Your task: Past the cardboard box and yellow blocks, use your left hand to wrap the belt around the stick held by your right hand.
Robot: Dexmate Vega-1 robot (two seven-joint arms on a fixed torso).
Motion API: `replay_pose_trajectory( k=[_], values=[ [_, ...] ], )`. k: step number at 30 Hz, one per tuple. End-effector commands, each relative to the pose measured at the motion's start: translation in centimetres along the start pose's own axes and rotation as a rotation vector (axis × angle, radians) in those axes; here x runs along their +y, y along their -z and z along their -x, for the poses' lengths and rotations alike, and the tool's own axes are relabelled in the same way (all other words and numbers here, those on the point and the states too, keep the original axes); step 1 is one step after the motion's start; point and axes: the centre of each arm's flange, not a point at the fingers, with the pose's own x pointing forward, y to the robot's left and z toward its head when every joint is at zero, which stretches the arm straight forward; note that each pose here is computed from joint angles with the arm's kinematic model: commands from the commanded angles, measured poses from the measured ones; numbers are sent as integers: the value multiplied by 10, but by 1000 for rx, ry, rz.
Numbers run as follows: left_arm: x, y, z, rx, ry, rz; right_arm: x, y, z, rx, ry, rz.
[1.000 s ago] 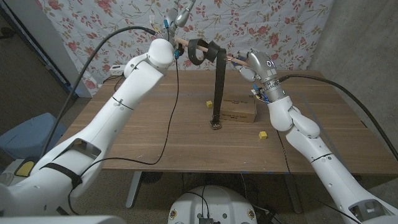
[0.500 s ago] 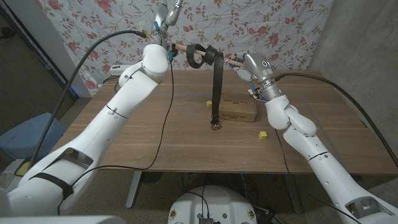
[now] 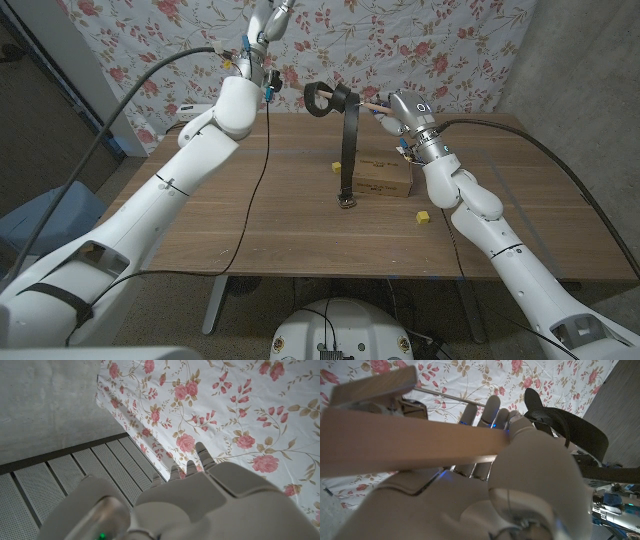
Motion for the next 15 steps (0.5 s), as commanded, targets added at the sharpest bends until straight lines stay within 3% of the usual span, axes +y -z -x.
replay_pose_trajectory(
  k=[1, 4, 15],
  values=[
    [-2, -7, 2, -103, 117, 114, 20, 5, 14, 35, -82, 64],
    [-4, -10, 2, -116, 152, 173, 27, 6, 22, 48, -109, 74],
    [-14, -20, 3, -147, 204, 212, 45, 10, 36, 70, -185, 120]
  ],
)
